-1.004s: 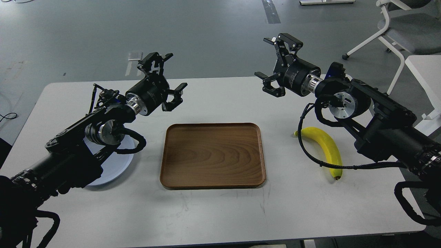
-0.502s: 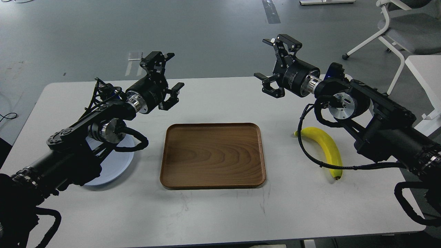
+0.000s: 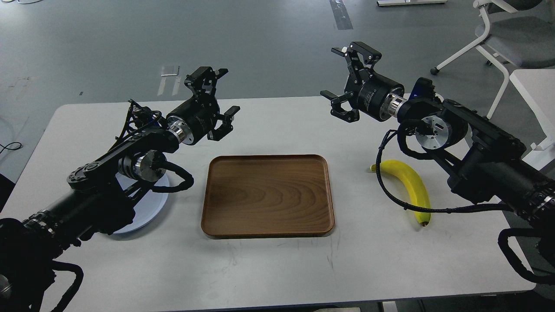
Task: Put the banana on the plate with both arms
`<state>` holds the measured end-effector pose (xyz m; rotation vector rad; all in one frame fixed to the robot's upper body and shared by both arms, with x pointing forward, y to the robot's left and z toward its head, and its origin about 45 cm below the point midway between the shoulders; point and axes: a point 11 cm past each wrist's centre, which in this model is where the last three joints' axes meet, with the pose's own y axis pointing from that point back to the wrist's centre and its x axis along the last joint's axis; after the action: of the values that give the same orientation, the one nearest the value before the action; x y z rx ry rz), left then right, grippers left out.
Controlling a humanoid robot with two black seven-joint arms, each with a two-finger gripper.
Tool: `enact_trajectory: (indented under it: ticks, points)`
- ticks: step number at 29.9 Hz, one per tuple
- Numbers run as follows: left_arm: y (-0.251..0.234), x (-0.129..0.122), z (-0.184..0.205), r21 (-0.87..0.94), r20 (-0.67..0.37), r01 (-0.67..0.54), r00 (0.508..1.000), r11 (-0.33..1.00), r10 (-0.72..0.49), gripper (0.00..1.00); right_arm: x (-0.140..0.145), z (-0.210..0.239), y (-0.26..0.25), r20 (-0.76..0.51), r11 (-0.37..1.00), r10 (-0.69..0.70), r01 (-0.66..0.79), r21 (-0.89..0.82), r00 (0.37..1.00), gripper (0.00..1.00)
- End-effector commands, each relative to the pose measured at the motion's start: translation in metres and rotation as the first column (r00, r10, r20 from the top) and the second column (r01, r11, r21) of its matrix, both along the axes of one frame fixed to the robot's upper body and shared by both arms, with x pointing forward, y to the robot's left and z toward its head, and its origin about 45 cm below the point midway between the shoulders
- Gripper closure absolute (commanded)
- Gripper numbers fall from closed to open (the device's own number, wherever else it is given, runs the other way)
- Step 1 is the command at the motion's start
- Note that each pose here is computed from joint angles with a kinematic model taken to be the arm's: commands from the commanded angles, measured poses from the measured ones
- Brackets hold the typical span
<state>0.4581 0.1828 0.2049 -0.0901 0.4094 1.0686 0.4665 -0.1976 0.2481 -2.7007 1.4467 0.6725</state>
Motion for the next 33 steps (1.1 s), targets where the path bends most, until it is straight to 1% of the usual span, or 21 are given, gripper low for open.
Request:
enact_trajectory:
  ticks: [1, 6, 9, 11, 12, 15, 17, 19, 20, 23, 24, 25, 26, 28, 29, 31, 32, 33]
  points:
    - [0.002, 0.001, 0.000, 0.013, 0.001, -0.004, 1.000, 1.000, 0.004, 0.02, 0.000, -0.001, -0.001, -0.002, 1.000, -0.001, 0.001, -0.002, 1.000, 0.00]
    - [0.007, 0.002, 0.001, 0.045, 0.020, -0.012, 1.000, 0.999, 0.011, 0.02, -0.001, -0.003, -0.003, -0.006, 1.000, -0.003, 0.003, -0.007, 1.000, 0.00]
    - [0.005, 0.001, 0.001, 0.105, 0.048, 0.011, 0.999, 0.994, -0.017, 0.02, -0.002, -0.005, -0.004, -0.010, 1.000, -0.005, 0.005, -0.008, 1.000, 0.00]
    - [-0.001, 0.000, 0.001, 0.202, 0.088, 0.040, 0.994, 0.979, -0.059, 0.02, -0.001, -0.004, -0.009, -0.007, 1.000, -0.012, 0.012, -0.014, 1.000, 0.00]
    - [-0.001, 0.000, 0.001, 0.203, 0.089, 0.040, 0.994, 0.978, -0.059, 0.02, -0.001, -0.004, -0.009, -0.007, 1.000, -0.012, 0.012, -0.014, 1.000, 0.00]
    - [-0.006, 0.005, 0.006, 0.375, 0.171, -0.001, 0.983, 0.927, -0.068, 0.02, -0.001, -0.004, -0.013, -0.006, 1.000, -0.023, 0.023, -0.012, 1.000, 0.00]
    - [-0.013, 0.001, 0.001, 0.580, 0.249, -0.020, 0.956, 0.814, -0.154, 0.02, -0.004, -0.010, -0.015, -0.019, 1.000, -0.028, 0.028, -0.011, 0.999, 0.00]
    - [-0.018, -0.002, 0.000, 0.668, 0.292, -0.042, 0.933, 0.743, -0.209, 0.02, -0.004, -0.012, -0.016, -0.022, 1.000, -0.030, 0.030, -0.009, 0.999, 0.00]
    - [-0.024, -0.005, 0.002, 0.727, 0.330, -0.065, 0.906, 0.684, -0.265, 0.02, -0.004, -0.012, -0.016, -0.024, 0.999, -0.031, 0.031, -0.010, 0.999, 0.00]
    - [-0.032, -0.015, -0.006, 0.809, 0.352, -0.080, 0.859, 0.583, -0.371, 0.02, -0.003, -0.012, -0.018, -0.024, 0.999, -0.040, 0.039, -0.011, 0.999, 0.00]
    - [-0.032, -0.019, -0.010, 0.840, 0.359, -0.091, 0.832, 0.535, -0.423, 0.02, -0.003, -0.012, -0.019, -0.022, 0.999, -0.043, 0.043, -0.009, 0.999, 0.00]
    - [-0.028, -0.018, -0.006, 0.854, 0.391, -0.140, 0.808, 0.501, -0.440, 0.02, -0.002, -0.010, -0.022, -0.018, 0.999, -0.051, 0.051, -0.008, 0.999, 0.00]
    - [-0.023, -0.016, -0.003, 0.858, 0.411, -0.174, 0.798, 0.484, -0.441, 0.02, -0.001, -0.008, -0.025, -0.015, 0.998, -0.057, 0.057, -0.006, 0.998, 0.00]
    - [0.000, -0.009, 0.007, 0.868, 0.441, -0.250, 0.783, 0.428, -0.439, 0.02, 0.000, -0.005, -0.032, -0.009, 0.998, -0.069, 0.069, -0.009, 0.998, 0.00]
    - [0.008, -0.008, 0.007, 0.873, 0.438, -0.257, 0.784, 0.414, -0.439, 0.02, 0.000, -0.005, -0.033, -0.009, 0.997, -0.071, 0.070, -0.010, 0.997, 0.00]
    - [0.044, -0.009, 0.003, 0.906, 0.398, -0.264, 0.799, 0.330, -0.451, 0.03, 0.001, -0.005, -0.033, -0.009, 0.997, -0.073, 0.073, -0.012, 0.997, 0.00]
    - [0.044, -0.009, 0.003, 0.906, 0.397, -0.264, 0.799, 0.329, -0.451, 0.03, 0.001, -0.005, -0.033, -0.009, 0.997, -0.073, 0.073, -0.012, 0.997, 0.00]
    - [0.069, -0.011, 0.000, 0.926, 0.365, -0.264, 0.812, 0.271, -0.456, 0.05, 0.001, -0.005, -0.035, -0.008, 0.997, -0.077, 0.077, -0.014, 0.997, 0.00]
